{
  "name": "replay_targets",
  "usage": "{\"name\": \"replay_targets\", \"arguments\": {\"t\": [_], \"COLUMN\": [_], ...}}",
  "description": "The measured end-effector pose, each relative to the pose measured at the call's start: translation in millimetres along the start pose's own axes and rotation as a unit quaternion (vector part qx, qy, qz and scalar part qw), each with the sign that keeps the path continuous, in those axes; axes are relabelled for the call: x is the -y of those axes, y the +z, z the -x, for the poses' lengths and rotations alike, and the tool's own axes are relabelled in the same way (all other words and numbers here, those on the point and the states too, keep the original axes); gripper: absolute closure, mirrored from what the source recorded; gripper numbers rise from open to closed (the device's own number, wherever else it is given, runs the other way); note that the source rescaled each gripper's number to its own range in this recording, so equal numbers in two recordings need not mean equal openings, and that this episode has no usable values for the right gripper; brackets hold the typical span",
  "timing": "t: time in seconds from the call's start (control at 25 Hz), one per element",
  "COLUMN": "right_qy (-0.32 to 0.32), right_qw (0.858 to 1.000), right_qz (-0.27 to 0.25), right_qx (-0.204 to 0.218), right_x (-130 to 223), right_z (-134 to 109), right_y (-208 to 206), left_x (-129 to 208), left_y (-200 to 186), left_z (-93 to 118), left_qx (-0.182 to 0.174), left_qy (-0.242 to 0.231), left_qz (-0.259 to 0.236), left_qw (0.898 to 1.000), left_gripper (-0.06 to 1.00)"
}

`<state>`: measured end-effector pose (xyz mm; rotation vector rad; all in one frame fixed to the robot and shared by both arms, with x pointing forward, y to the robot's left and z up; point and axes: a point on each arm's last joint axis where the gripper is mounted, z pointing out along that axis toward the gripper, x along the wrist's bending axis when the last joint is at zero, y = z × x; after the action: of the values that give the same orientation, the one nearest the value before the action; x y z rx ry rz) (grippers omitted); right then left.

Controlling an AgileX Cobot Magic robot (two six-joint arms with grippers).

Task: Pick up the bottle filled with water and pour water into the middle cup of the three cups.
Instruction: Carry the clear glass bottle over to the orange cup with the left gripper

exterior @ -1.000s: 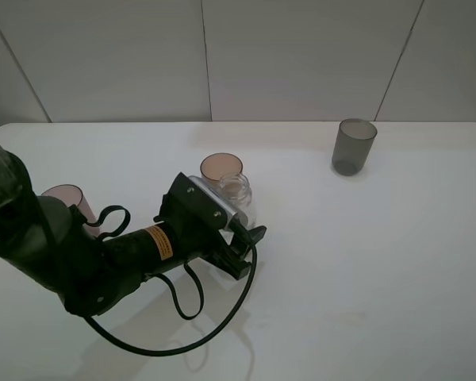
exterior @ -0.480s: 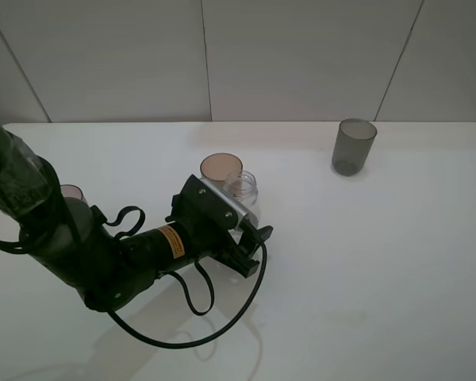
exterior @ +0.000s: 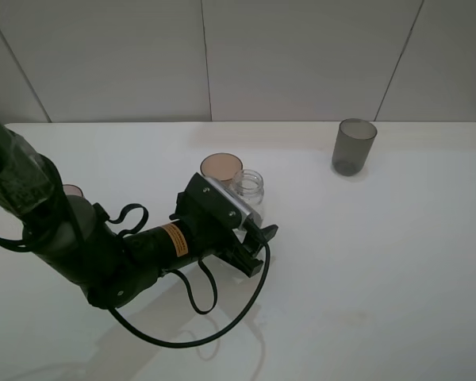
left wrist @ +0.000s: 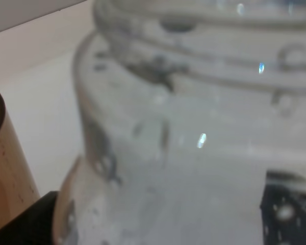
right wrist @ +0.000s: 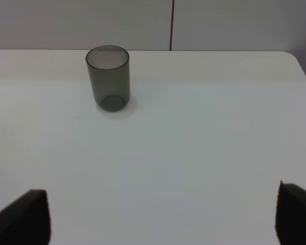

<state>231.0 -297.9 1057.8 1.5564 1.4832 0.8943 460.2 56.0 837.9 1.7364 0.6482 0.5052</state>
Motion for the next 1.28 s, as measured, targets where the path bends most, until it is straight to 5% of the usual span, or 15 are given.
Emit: {"name": "replay_targets", "arguments": {"t": [0.16,0.24,0.32,0.88,1.28], "right_qy": [0.000,0.000,0.000,0.000,0.000], "right_qw": [1.000,1.000,1.000,1.000,1.000], "right_qz": [0.000,0.000,0.000,0.000,0.000], "right_qx": [0.000,0.000,0.000,0.000,0.000], "right_x": [0,0,0,0,0], "right_z": [0,0,0,0,0], "right_y": [0,0,0,0,0], "left_x": [0,0,0,-2,-60], "left_y": [0,0,0,0,-12], "left_z": [0,0,0,0,5], "left_qx": [0.000,0.000,0.000,0.002,0.027], "left_qy": [0.000,0.000,0.000,0.001,0.020], "left_qz": [0.000,0.000,0.000,-0.001,0.031], "left_qw": [1.000,1.000,1.000,1.000,0.999], "left_gripper": [0.13,0.41,0.94,0.93,0.93]}}
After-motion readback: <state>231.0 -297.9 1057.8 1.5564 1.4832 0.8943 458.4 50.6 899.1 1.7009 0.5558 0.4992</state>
